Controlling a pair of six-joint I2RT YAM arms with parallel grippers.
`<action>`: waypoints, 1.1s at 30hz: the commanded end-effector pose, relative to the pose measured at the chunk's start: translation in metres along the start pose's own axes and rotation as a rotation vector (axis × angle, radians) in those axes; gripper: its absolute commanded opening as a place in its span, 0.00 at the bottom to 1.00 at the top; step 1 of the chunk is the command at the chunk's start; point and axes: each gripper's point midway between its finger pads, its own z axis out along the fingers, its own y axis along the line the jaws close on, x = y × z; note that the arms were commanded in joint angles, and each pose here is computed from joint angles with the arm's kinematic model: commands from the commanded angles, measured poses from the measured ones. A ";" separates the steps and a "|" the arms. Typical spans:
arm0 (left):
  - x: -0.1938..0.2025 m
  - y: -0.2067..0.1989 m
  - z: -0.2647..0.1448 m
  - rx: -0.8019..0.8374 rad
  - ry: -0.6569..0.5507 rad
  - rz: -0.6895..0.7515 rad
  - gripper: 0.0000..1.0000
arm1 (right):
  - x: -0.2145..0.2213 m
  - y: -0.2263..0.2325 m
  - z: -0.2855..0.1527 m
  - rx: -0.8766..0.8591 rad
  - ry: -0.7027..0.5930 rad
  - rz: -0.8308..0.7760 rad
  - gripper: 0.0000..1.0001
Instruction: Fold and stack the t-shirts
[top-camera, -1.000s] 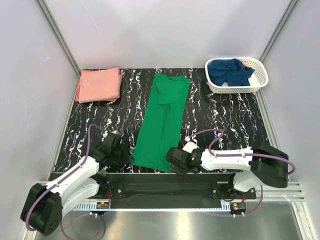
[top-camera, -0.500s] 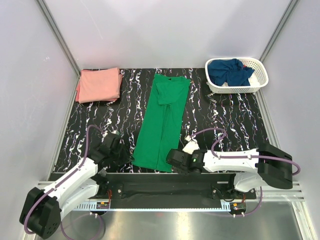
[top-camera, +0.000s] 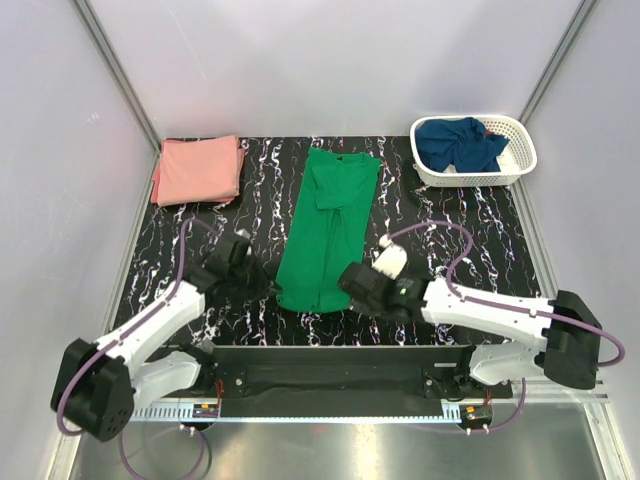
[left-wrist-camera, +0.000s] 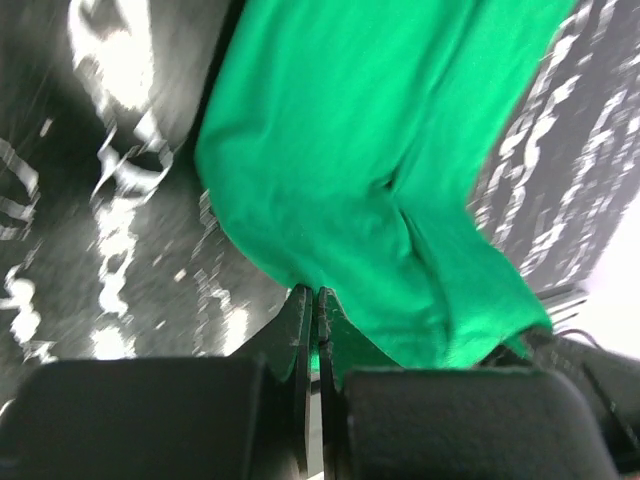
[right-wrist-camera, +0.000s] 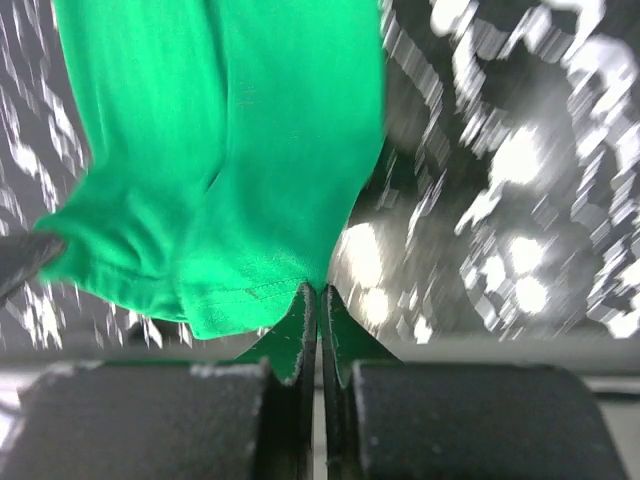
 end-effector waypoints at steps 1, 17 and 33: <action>-0.027 -0.031 -0.002 0.076 -0.023 0.015 0.00 | -0.045 -0.002 -0.006 -0.003 -0.090 -0.057 0.00; -0.135 -0.098 0.031 0.231 -0.017 0.038 0.00 | -0.170 0.011 0.046 0.046 -0.181 -0.194 0.00; -0.210 -0.113 0.078 0.275 0.012 0.048 0.00 | -0.223 0.020 0.113 -0.001 -0.086 -0.223 0.00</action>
